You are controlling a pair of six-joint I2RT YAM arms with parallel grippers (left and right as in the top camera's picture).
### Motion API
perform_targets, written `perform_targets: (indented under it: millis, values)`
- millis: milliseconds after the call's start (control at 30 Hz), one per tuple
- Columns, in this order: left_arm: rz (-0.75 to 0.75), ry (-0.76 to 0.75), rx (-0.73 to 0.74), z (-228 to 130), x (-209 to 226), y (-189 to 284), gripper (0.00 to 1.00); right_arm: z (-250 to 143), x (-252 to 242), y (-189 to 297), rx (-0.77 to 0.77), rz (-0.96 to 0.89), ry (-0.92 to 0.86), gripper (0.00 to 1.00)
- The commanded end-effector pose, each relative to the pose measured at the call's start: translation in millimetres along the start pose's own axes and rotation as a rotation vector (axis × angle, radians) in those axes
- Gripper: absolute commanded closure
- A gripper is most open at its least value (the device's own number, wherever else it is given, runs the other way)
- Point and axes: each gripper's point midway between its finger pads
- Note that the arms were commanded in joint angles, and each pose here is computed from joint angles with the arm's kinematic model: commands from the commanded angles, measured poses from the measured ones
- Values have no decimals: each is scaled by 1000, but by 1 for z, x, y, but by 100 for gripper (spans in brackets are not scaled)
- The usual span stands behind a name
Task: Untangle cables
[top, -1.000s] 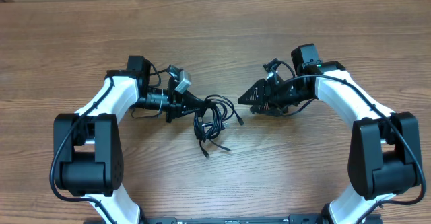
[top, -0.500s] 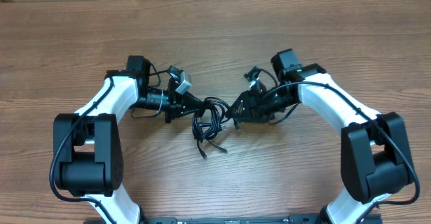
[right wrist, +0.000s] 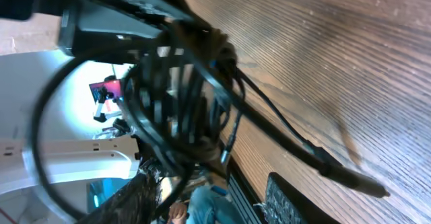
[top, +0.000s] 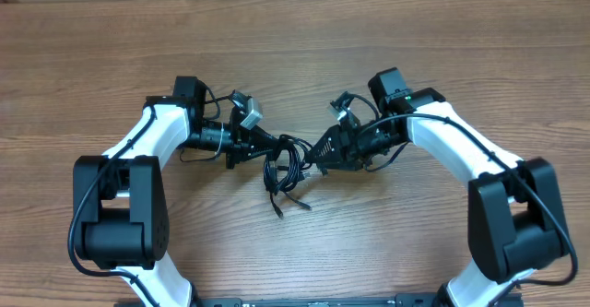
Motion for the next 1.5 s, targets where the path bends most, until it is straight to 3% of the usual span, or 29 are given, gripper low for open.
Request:
perform_targets:
  millis: [0,167,333,500,733,1167,1367,1467]
  values:
    - [-2,-118,-73,18,-6,4,96,-6,23,10,-28,24,85,49]
    - [-2,-118,-74,19,-6,4,96,-3,18,12,-51,-16,85,49]
    - [-2,-118,-73,19,-6,4,96,12,-11,16,-129,-188,53,47]
    - [-2,-111,-69,18,-6,4,96,19,-4,28,-184,-189,94,46]
    - [-1,-113,-70,18,-5,4,96,31,3,72,-406,-329,100,43]
    - [-2,-110,-76,19,-5,4,96,10,18,28,-343,-471,313,44]
    - [-3,-109,-82,20,-6,5,96,23,0,39,-470,-646,240,47]
    - [-3,-100,-82,20,-6,5,96,23,3,37,-473,-633,241,47]
Point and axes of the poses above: each gripper's point midway between its finger pads, its own y axis back along the fingers, its own x axis along the line the jaws close on, z = x × y, and after that the axes turned 13 degrees about -y, right-handed
